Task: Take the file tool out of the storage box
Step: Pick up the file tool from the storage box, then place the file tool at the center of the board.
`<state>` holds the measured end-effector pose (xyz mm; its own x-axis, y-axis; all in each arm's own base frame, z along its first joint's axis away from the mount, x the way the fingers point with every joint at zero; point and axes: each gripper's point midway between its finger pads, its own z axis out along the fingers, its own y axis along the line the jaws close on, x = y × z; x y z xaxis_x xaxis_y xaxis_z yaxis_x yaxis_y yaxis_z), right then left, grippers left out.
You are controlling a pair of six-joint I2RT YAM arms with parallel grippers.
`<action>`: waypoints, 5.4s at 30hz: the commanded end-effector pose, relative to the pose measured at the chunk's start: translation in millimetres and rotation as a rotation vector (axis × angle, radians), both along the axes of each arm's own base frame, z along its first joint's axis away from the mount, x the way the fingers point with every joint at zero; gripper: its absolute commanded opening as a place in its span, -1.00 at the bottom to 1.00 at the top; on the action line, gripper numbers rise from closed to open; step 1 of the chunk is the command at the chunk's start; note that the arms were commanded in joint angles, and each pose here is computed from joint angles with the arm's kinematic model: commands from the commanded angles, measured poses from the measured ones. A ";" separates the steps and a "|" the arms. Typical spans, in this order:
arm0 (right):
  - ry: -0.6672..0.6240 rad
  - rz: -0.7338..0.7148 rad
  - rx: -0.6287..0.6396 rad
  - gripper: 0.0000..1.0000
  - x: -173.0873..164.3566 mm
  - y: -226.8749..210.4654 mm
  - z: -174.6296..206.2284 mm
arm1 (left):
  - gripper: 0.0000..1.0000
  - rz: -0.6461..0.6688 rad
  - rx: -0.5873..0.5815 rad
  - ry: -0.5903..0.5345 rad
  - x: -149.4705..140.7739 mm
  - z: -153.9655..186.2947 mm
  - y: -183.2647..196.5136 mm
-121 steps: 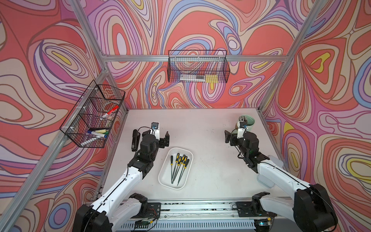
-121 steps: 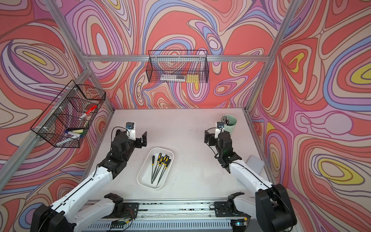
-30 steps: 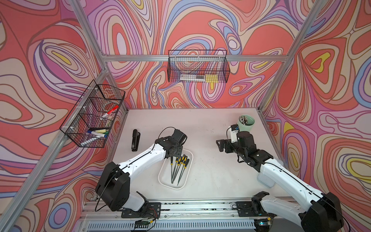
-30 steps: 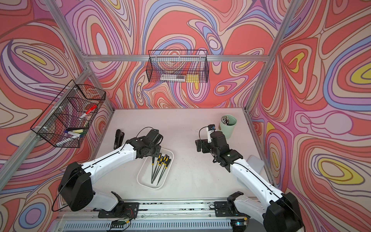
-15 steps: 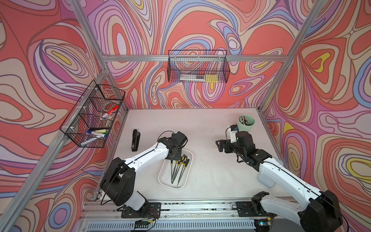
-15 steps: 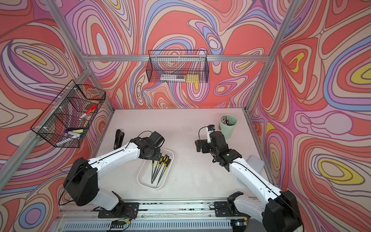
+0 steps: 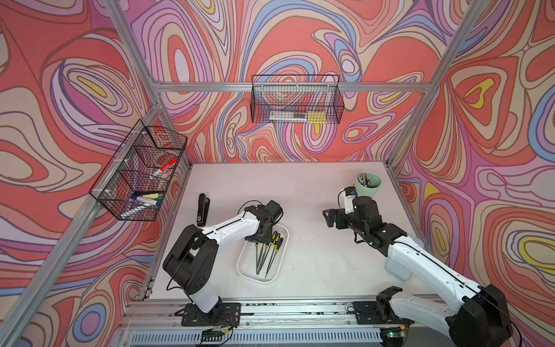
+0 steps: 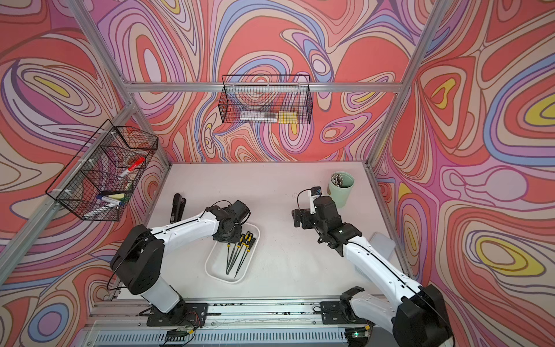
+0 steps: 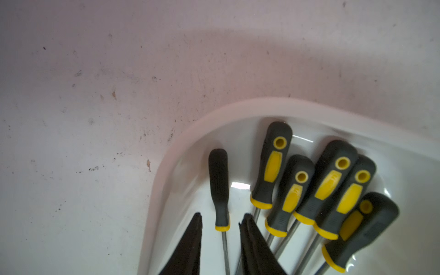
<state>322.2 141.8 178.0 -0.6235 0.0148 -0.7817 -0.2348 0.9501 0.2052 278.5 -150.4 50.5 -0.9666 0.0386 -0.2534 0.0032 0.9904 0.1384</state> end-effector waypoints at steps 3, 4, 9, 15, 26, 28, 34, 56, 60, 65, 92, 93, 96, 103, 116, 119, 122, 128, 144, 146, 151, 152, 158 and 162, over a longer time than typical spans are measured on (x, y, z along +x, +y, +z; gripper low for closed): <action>-0.010 0.007 0.011 0.96 -1.2 3.3 0.7 | -0.37 0.008 0.020 0.022 -0.5 -17.9 -1.1; -0.007 0.008 0.010 0.96 -1.3 3.3 -0.6 | -0.38 0.009 0.022 0.021 0.2 -18.9 -1.1; -0.005 0.007 0.009 0.96 -1.9 2.6 -2.0 | -0.39 0.014 0.049 0.030 0.7 -24.6 2.4; -0.005 0.009 0.007 0.97 -0.7 3.2 -3.2 | -0.41 0.023 0.080 0.036 0.5 -30.0 8.7; -0.003 0.020 0.010 0.97 0.3 5.9 -2.0 | -0.70 0.009 -0.006 0.019 6.0 -32.0 -2.2; 0.000 0.029 0.012 0.96 -1.1 7.1 -0.9 | -0.79 -0.007 -0.053 -0.008 9.1 -22.6 -9.3; 0.007 0.103 0.068 0.93 -10.9 19.7 11.9 | -0.80 -0.048 -0.188 -0.150 21.4 25.5 -25.3; 0.223 0.696 0.667 0.37 -82.3 121.8 72.4 | -0.80 -0.310 -1.032 -0.509 26.8 207.5 -125.1; 0.240 0.760 0.732 0.30 -93.9 125.4 79.9 | -0.81 -0.363 -1.204 -0.542 28.3 237.6 -130.8; 0.248 0.805 0.799 0.27 -102.7 127.0 89.1 | -0.82 -0.385 -1.414 -0.581 33.4 265.6 -128.9; 0.242 0.894 0.902 -0.42 -100.2 138.7 114.7 | -0.84 -0.493 -1.639 -0.550 34.6 286.5 -147.4; 0.243 0.895 0.903 -0.42 -100.1 139.1 114.9 | -0.84 -0.495 -1.642 -0.549 34.6 286.8 -147.9; 0.244 0.896 0.902 -0.46 -100.0 140.1 114.6 | -0.84 -0.499 -1.646 -0.552 35.6 288.3 -148.6; 0.250 0.891 0.902 -0.60 -96.8 142.6 112.3 | -0.84 -0.500 -1.663 -0.545 36.3 288.6 -149.7; 0.247 0.875 0.890 -0.82 -90.3 146.1 110.1 | -0.84 -0.497 -1.671 -0.539 36.0 287.5 -149.9; 0.244 0.869 0.887 -0.93 -88.5 146.6 110.5 | -0.84 -0.496 -1.670 -0.535 36.5 285.9 -150.4; 0.241 0.851 0.874 -1.00 -85.4 146.8 110.0 | -0.77 -0.495 -1.669 -0.528 36.7 283.6 -151.0; 0.246 0.827 0.858 -1.00 -82.8 146.2 106.8 | -0.26 -0.506 -1.668 -0.521 36.3 285.2 -151.1; 0.269 0.468 0.429 -1.00 -59.3 101.1 74.3 | 0.98 -0.385 -1.263 -0.470 51.8 247.0 -113.3; 0.288 0.381 0.335 -1.00 -54.6 85.4 64.9 | 0.99 -0.359 -1.134 -0.471 51.5 235.8 -101.0; 0.371 0.152 0.070 -1.00 -45.7 36.4 29.9 | 0.99 -0.303 -0.921 -0.452 44.6 216.0 -73.0; 0.395 0.104 0.011 -1.00 -44.8 25.3 20.9 | 0.99 -0.288 -0.885 -0.446 43.1 212.3 -67.3; 0.536 -0.039 -0.203 -1.00 -47.2 -11.2 -21.5 | 0.99 -0.248 -0.722 -0.379 31.0 189.1 -42.7; 0.620 -0.067 -0.282 -1.00 -46.8 -18.8 -47.0 | 0.99 -0.225 -0.624 -0.332 25.5 168.0 -30.4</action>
<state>278.0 142.8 139.5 -0.9506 -0.0609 -0.3043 -0.1107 0.9826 0.1490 312.6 -199.1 233.6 -0.8034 -0.0834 -0.5896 0.3006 0.7979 -0.5225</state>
